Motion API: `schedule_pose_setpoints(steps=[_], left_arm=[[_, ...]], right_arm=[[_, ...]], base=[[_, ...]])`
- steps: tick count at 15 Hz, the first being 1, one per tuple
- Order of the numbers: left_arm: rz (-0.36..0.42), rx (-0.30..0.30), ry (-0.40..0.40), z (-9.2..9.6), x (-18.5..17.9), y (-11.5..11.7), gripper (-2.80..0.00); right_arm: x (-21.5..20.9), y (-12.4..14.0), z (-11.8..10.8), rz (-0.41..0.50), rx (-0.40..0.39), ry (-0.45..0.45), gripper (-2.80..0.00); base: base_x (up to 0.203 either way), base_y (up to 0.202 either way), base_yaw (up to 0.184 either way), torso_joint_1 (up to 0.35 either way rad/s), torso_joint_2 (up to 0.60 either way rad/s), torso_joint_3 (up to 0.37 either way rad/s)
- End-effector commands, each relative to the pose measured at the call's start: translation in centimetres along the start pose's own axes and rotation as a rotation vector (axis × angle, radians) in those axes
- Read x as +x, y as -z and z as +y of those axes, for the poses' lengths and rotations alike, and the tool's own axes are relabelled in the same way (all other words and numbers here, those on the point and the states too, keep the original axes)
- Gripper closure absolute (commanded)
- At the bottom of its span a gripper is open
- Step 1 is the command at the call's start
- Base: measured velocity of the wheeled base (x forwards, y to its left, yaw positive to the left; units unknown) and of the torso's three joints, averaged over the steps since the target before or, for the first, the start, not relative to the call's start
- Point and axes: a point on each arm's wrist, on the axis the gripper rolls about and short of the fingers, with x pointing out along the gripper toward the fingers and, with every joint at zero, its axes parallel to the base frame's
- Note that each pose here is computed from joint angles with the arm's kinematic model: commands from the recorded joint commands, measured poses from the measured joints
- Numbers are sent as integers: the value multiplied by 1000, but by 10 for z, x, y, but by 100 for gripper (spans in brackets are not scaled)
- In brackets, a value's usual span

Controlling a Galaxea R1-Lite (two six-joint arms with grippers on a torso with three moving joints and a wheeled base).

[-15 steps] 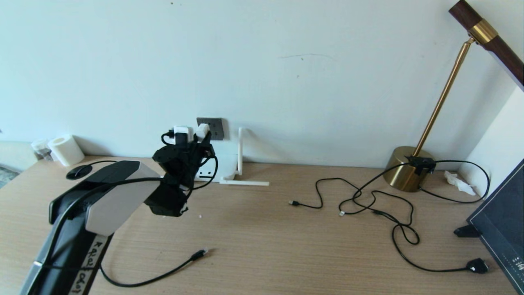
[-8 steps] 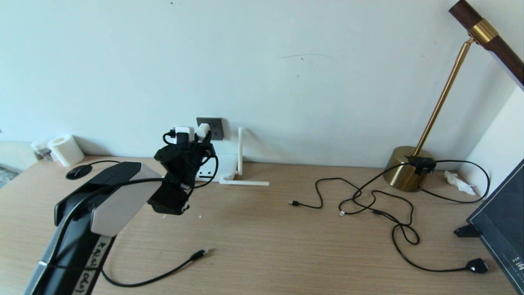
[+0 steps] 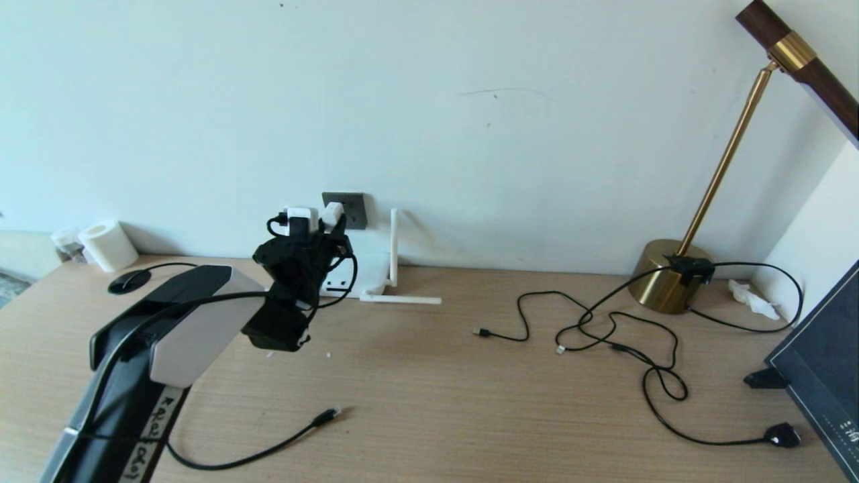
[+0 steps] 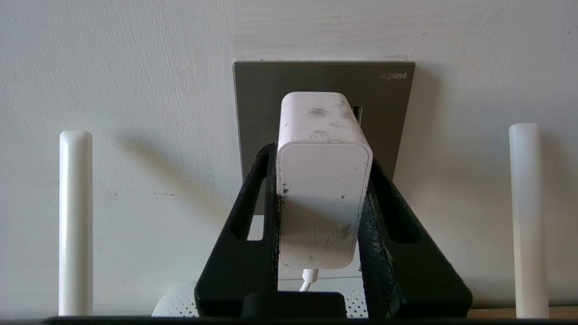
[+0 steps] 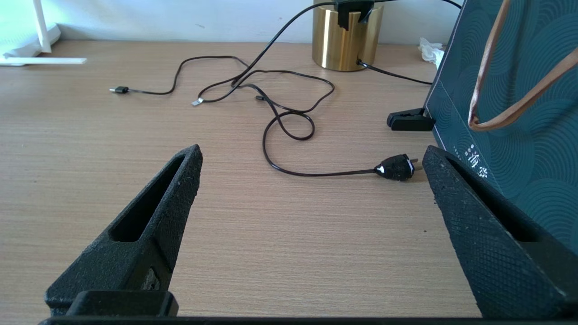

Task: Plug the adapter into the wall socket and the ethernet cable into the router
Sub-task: Plug plug into socket

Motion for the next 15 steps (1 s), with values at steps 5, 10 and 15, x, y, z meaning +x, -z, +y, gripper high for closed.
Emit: schedule_pose_setpoints(steps=[5,10,15], left_arm=[[-10,1,-2,1,3,3,0],[-10,1,-4,1,4,5,0],[-8,1,-4,1,8,4,0]], right_arm=[[0,0,0,0,0,0,-280],[0,0,0,-1,0,0,-280],[0,0,0,0,0,0,-280]], base=[[0,0,0,0,0,0],[0,0,0,0,0,0],[0,0,0,0,0,0]])
